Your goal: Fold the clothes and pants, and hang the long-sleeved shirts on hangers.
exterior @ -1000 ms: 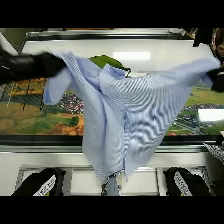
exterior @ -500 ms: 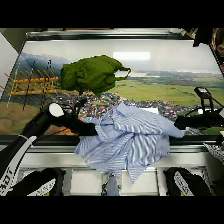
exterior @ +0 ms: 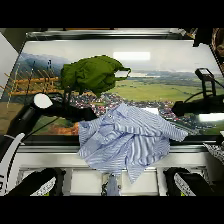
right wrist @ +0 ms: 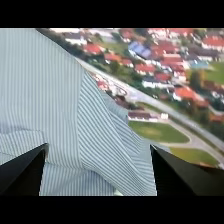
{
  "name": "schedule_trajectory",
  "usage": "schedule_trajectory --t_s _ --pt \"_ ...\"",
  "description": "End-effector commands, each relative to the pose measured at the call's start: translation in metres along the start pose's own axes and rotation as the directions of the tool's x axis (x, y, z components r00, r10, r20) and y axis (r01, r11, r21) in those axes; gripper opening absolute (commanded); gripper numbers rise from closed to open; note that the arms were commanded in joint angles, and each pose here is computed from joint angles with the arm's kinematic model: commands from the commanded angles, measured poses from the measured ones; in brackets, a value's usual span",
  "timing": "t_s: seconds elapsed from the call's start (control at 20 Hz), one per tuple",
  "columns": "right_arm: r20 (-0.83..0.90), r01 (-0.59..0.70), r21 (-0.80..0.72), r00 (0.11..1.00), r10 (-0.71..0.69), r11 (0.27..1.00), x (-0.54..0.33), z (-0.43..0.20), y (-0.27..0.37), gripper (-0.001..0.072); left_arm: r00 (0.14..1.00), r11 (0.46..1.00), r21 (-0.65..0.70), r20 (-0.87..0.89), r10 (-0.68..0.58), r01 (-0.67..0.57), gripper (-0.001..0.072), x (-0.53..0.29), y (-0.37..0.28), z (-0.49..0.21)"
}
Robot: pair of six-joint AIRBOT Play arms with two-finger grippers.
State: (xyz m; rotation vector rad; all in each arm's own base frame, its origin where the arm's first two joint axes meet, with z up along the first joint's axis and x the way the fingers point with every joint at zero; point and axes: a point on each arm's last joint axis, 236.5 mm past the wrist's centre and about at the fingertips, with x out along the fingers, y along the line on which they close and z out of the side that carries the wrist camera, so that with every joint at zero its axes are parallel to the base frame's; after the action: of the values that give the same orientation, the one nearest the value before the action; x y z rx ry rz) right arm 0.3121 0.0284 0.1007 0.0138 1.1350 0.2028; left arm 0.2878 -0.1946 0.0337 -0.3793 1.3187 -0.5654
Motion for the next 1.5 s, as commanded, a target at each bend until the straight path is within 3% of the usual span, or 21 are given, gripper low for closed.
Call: schedule_trajectory --t_s 0.0,0.1,0.15,0.35,0.5,0.75,0.8,0.85,0.9,1.25,1.45 --pt "0.073 -0.026 -0.056 0.997 0.03 0.998 0.009 0.046 0.042 0.0699 0.99 0.996 0.029 0.115 0.075 -0.079 0.0608 -0.022 0.009 0.025" --pt "0.074 -0.048 -0.075 0.996 0.054 0.996 0.025 0.058 0.06 0.067 0.99 0.988 0.056 0.034 0.139 -0.141 0.0608 -0.001 0.018 0.011" --pt "0.054 -0.057 -0.087 0.997 0.062 0.995 0.033 0.056 0.067 0.0584 0.988 0.986 0.066 -0.01 0.152 -0.151 0.0608 0.013 0.018 0.004" --pt "-0.017 -0.067 -0.093 0.998 0.066 0.993 0.051 0.046 0.073 0.058 0.953 0.962 0.156 -0.17 0.25 -0.225 0.0608 0.078 0.018 -0.032" --pt "-0.03 -0.069 -0.092 0.997 0.067 0.993 0.051 0.043 0.073 0.0579 0.893 0.899 0.162 -0.136 0.429 -0.407 0.0609 0.102 0.044 -0.034" --pt "-0.034 -0.071 -0.092 0.997 0.069 0.993 0.051 0.042 0.073 0.058 0.84 0.837 0.174 -0.077 0.536 -0.518 0.0607 0.108 0.063 -0.026" --pt "-0.034 -0.072 -0.092 0.997 0.069 0.993 0.051 0.042 0.073 0.058 0.834 0.831 0.175 -0.078 0.547 -0.528 0.0533 0.109 0.067 -0.026" --pt "-0.036 -0.072 -0.092 0.997 0.069 0.993 0.051 0.042 0.073 0.058 0.832 0.829 0.177 -0.079 0.549 -0.53 0.0232 0.11 0.067 -0.026" --pt "-0.04 -0.072 -0.092 0.997 0.069 0.993 0.051 0.041 0.074 0.058 0.835 0.831 0.177 -0.072 0.545 -0.527 0.002 0.108 0.066 -0.024" --pt "-0.093 -0.118 -0.058 0.989 0.113 0.991 0.08 0.054 0.127 0.058 0.896 0.881 0.165 0.114 0.429 -0.443 0.0012 0.058 0.015 0.005" --pt "-0.184 -0.13 -0.022 0.975 0.124 0.991 0.134 0.059 0.176 0.058 0.898 0.884 0.165 0.124 0.422 -0.438 0.0012 0.054 0.013 0.006"
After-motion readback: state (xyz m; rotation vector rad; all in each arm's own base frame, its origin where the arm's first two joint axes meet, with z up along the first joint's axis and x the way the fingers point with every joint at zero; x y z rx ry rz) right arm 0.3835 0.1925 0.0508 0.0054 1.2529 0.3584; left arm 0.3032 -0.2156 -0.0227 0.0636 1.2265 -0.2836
